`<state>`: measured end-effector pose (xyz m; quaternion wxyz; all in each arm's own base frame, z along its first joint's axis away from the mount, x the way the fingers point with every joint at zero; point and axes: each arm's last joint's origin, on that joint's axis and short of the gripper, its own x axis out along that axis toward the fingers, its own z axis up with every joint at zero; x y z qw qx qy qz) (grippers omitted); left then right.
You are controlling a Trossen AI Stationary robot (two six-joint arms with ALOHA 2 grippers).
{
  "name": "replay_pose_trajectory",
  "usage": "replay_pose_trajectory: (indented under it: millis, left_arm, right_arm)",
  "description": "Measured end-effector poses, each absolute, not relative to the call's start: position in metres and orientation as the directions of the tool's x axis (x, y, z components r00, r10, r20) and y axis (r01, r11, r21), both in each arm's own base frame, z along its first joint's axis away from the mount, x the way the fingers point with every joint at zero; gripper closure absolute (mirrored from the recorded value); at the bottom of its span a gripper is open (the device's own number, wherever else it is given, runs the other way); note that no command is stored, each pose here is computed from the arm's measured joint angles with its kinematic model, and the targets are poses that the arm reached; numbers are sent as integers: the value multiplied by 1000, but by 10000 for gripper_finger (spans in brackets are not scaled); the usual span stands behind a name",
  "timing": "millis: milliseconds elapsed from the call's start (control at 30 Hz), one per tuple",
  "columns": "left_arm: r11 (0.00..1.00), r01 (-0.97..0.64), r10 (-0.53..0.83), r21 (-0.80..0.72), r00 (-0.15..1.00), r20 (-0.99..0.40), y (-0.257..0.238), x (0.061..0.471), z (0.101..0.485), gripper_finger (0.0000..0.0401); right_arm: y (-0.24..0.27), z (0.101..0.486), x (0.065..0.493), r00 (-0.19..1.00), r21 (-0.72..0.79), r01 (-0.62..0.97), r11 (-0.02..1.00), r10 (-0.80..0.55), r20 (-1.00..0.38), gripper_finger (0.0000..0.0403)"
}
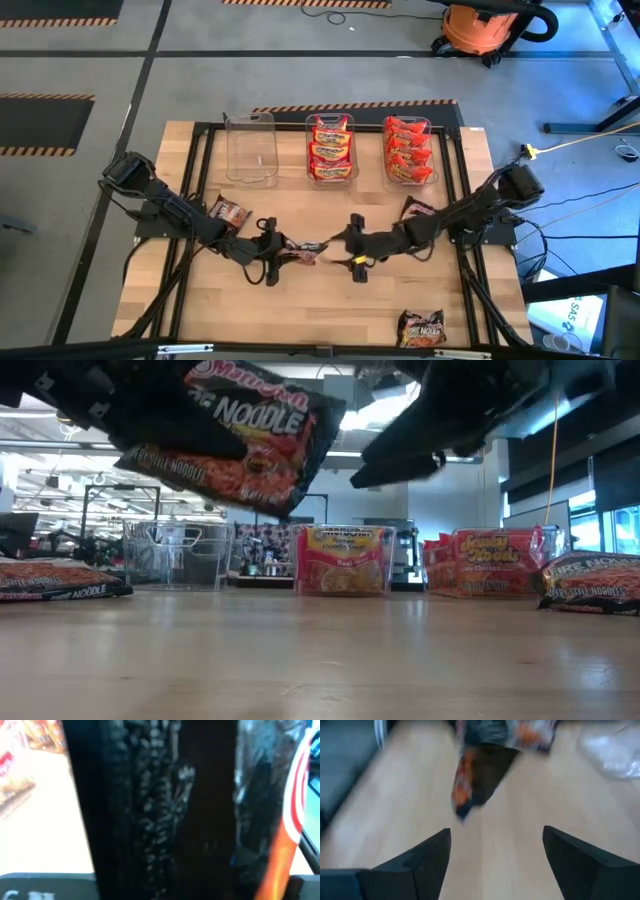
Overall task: Sort Maruchan noodles
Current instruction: Put the black noodle pack into the left transparent bin
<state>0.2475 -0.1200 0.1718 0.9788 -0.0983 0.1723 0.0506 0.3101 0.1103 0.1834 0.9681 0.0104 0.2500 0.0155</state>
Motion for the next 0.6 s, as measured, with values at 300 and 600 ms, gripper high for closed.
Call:
replay_pose_trajectory:
  millis: [300,600]
  left_arm:
    - [975,-156,121,-159,970,-209,-115,255,185,265]
    - [974,-159,131,-162,977,-169,-109,259,190,265]
  right_arm:
    - [105,146,303,999,235,-30,972,36,-21,82]
    - [109,151,352,1000,145,-26,989,25,3,82]
